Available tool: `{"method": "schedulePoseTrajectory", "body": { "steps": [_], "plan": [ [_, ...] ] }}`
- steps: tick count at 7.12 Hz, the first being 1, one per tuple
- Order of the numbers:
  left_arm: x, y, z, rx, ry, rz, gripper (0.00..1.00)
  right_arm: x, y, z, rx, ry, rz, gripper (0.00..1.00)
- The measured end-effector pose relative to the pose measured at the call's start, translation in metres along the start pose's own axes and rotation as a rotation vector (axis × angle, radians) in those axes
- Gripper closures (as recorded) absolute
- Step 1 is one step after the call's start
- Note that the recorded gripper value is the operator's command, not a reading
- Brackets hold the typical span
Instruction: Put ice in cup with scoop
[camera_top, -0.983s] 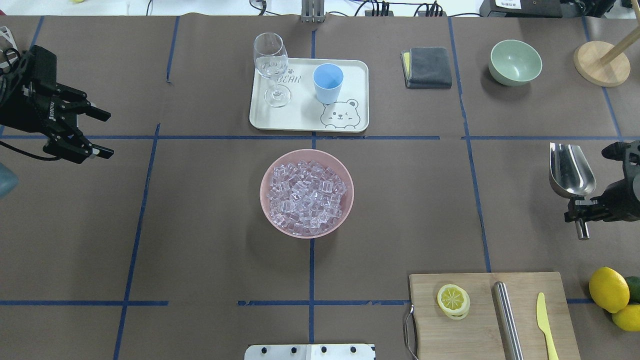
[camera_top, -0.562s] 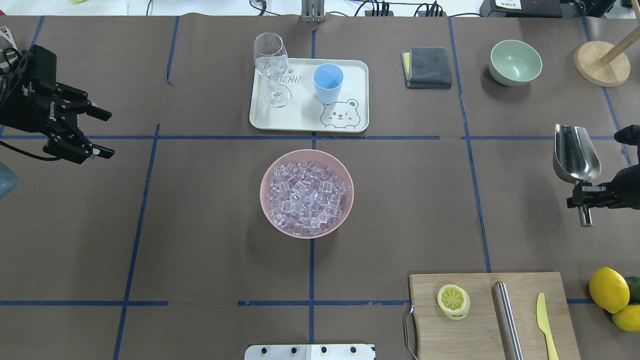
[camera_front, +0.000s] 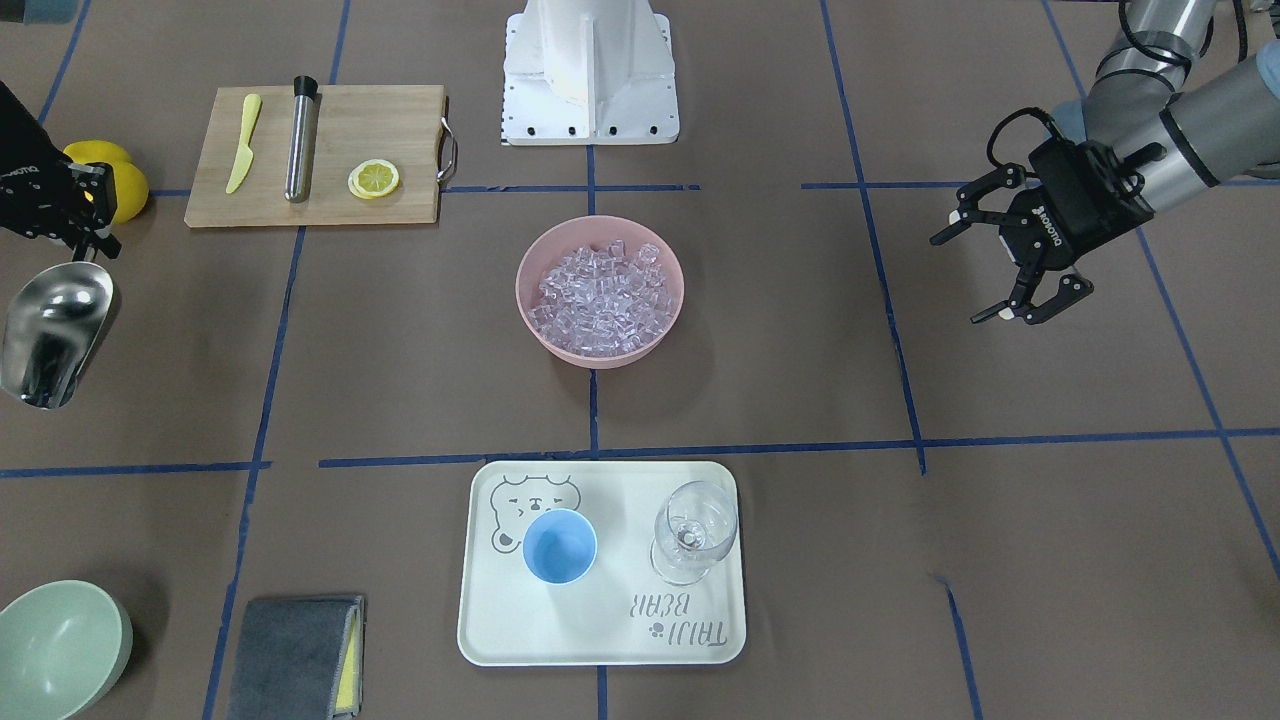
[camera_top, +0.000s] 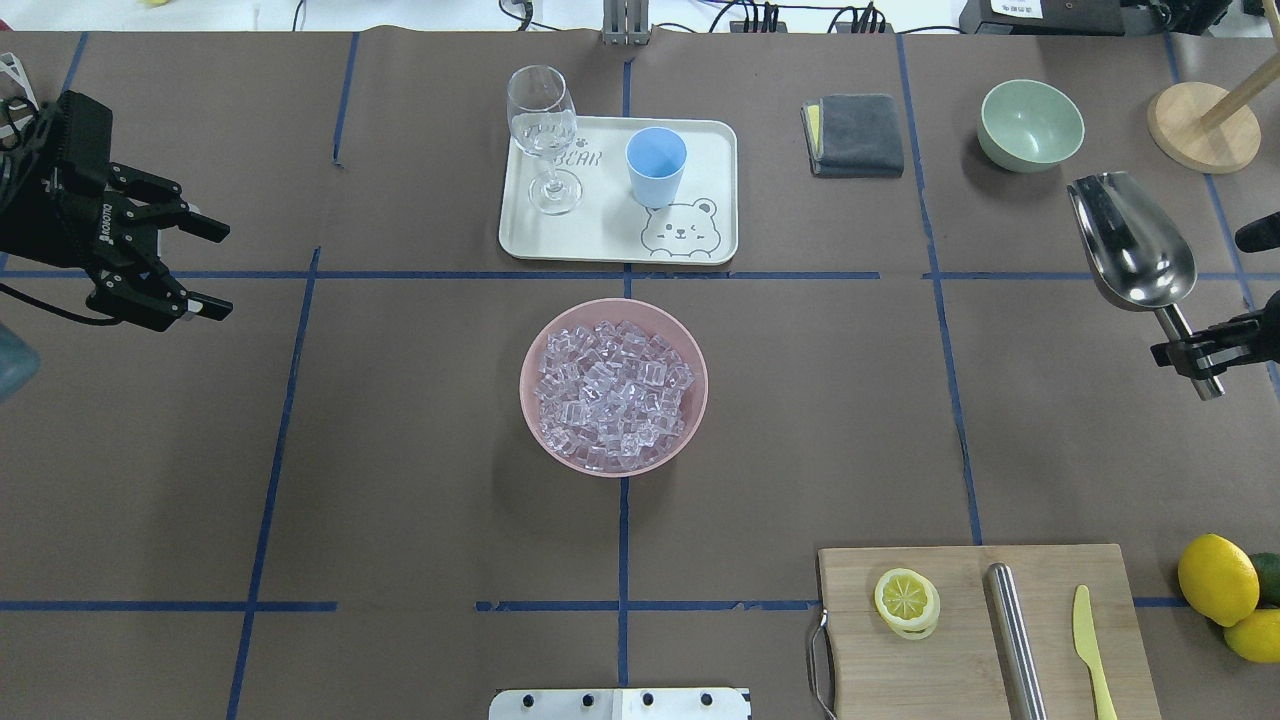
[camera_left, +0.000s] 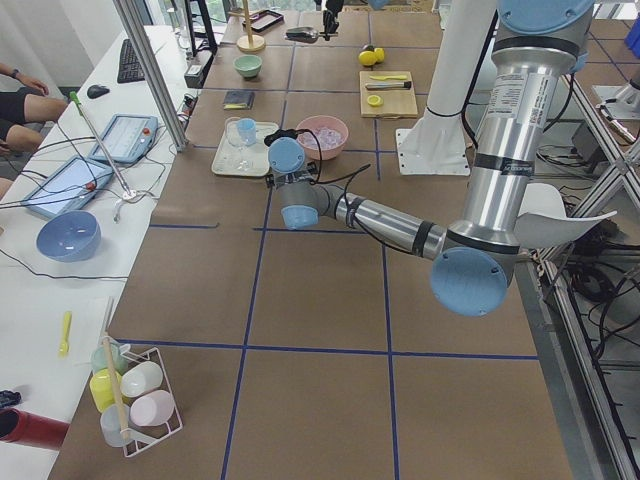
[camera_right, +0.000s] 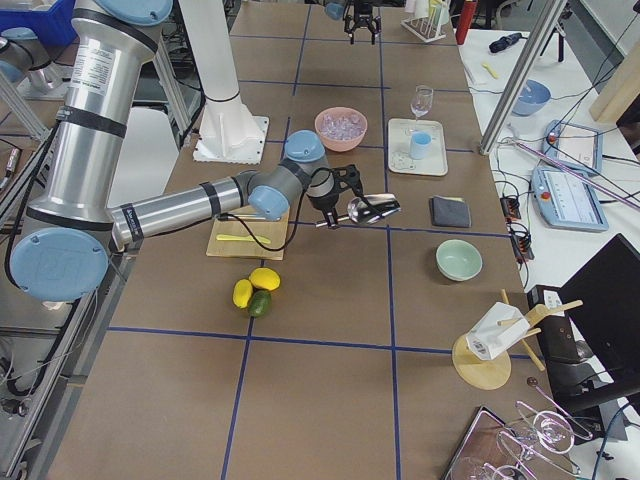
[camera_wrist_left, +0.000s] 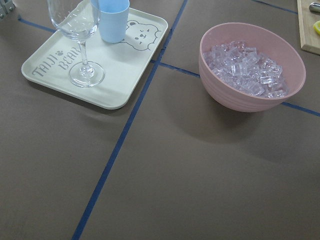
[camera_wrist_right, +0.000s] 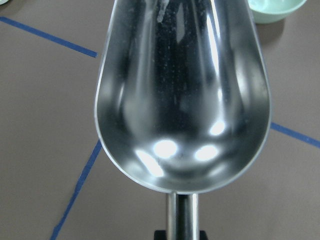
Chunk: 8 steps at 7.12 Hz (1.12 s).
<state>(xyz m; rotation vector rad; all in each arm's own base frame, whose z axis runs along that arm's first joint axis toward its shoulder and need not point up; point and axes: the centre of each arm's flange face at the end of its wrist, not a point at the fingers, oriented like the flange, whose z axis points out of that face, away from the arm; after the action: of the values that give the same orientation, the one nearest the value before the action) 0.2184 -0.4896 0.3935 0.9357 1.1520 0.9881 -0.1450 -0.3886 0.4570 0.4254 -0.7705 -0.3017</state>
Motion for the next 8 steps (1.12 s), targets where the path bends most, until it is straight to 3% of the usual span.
{"method": "schedulePoseTrajectory", "body": {
  "steps": [3, 5, 6, 7, 8],
  "plan": [
    [0.005, -0.002, -0.002, 0.03, 0.005, -0.006, 0.0, -0.016, -0.06, -0.023, 0.032, 0.096, -0.237, 1.0],
    [0.006, -0.003, 0.0, 0.033, 0.011, -0.003, 0.02, -0.035, -0.087, -0.035, 0.062, 0.108, -0.324, 1.0],
    [0.01, -0.008, 0.01, 0.032, 0.026, 0.007, 0.06, -0.052, -0.098, -0.036, 0.067, 0.097, -0.428, 1.0],
    [0.018, -0.014, 0.028, 0.028, 0.055, 0.023, 0.05, -0.068, -0.099, -0.029, -0.007, 0.085, -0.519, 1.0],
    [0.027, -0.025, 0.051, 0.029, 0.071, 0.043, 0.02, -0.086, -0.097, -0.023, -0.135, 0.083, -0.564, 1.0]
  ]
}}
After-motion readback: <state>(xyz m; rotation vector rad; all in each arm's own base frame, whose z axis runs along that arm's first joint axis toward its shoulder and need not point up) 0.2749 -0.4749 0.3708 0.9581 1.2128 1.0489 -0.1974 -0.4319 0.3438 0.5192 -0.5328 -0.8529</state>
